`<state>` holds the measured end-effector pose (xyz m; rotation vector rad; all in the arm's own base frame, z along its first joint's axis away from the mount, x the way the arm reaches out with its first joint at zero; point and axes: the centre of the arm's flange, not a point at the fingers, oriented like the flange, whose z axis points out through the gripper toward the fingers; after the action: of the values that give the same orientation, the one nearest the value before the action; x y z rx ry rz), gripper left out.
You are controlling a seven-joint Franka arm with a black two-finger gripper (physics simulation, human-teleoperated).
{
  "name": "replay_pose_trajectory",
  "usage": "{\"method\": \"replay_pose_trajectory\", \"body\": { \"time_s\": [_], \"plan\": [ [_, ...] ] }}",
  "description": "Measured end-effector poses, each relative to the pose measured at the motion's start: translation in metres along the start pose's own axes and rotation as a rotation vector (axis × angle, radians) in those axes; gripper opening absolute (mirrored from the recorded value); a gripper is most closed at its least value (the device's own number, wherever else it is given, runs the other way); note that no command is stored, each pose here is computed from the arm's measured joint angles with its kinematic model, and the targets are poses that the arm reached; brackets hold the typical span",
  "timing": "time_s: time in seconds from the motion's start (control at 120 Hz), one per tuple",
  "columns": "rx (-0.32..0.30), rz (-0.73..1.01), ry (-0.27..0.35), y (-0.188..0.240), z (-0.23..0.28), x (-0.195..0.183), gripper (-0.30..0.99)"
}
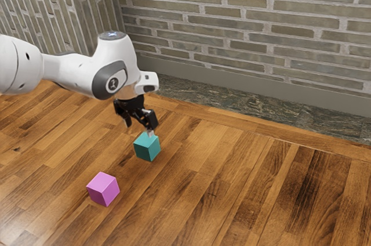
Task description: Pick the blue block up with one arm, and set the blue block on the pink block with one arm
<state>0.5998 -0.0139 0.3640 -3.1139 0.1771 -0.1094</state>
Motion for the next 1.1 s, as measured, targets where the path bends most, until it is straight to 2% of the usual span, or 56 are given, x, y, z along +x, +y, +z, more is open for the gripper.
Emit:
{"method": "replay_pose_trajectory", "body": {
  "time_s": [0.35, 0.558, 0.875, 1.1],
  "plan": [
    [-0.002, -0.015, -0.008, -0.023, 0.019, 0.019, 0.69],
    [-0.013, -0.016, -0.047, -0.024, 0.047, 0.020, 0.69],
    [-0.019, -0.013, -0.037, -0.024, 0.054, 0.034, 0.69],
    [-0.031, -0.017, -0.056, -0.023, 0.068, 0.033, 0.69]
  ]
}}
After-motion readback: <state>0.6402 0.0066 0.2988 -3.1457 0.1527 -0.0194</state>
